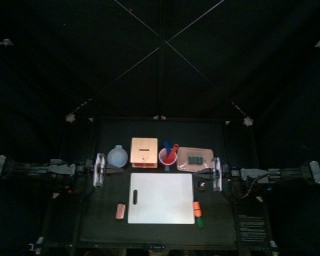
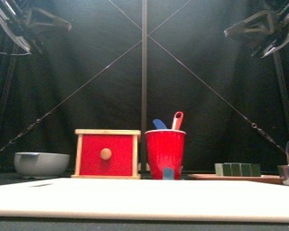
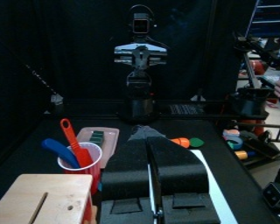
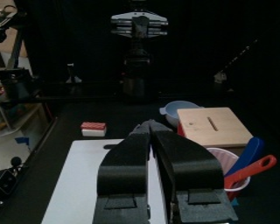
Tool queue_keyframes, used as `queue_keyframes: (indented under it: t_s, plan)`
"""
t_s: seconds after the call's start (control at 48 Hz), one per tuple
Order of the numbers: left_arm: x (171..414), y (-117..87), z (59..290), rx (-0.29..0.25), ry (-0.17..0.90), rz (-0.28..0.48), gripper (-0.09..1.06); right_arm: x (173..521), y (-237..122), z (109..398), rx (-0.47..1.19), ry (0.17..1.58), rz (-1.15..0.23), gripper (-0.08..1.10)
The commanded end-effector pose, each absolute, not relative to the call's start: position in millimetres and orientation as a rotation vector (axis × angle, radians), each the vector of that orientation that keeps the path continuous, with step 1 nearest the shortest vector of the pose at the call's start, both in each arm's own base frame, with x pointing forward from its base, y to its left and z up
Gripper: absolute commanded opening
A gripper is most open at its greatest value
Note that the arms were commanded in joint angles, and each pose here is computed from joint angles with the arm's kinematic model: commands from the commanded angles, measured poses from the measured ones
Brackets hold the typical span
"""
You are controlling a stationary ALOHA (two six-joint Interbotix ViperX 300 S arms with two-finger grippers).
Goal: Place sushi on board then cut the sushi with the knife then place the pieces on the plate
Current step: Place the sushi on the board
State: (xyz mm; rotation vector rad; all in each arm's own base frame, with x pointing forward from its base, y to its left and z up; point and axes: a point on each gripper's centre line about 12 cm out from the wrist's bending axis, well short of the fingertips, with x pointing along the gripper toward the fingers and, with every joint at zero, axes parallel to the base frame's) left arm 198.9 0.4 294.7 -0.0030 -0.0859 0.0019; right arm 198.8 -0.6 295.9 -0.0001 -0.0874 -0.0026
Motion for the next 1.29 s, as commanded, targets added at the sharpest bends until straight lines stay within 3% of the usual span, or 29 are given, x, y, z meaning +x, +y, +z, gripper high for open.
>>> queue_keyframes:
  t_s: [0.021, 0.271, 0.688, 0.833, 1.167, 1.208, 1.292]
  plan:
    - [208, -1, 288, 0.004, -0.051, -0.003, -0.08, 203, -1, 293, 0.017, -0.068, -0.004, 0.03]
    - [228, -2, 280, 0.021, 0.014, -0.010, 0.00, 216, -8, 268, 0.106, 0.087, -0.049, 0.03]
    - [283, -2, 242, 0.030, 0.216, -0.016, 0.02, 227, -56, 217, 0.223, 0.576, -0.268, 0.08]
    - [295, 2, 225, 0.028, 0.279, -0.004, 0.02, 220, -69, 208, 0.184, 0.704, -0.309, 0.27]
    - [309, 12, 207, 0.038, 0.344, 0.022, 0.02, 209, -95, 205, 0.043, 0.784, -0.386, 1.03]
    - [309, 12, 208, 0.046, 0.343, 0.019, 0.02, 209, -98, 205, 0.029, 0.791, -0.394, 1.07]
    - [310, 12, 209, 0.057, 0.340, 0.015, 0.02, 210, -101, 205, 0.013, 0.802, -0.400, 1.05]
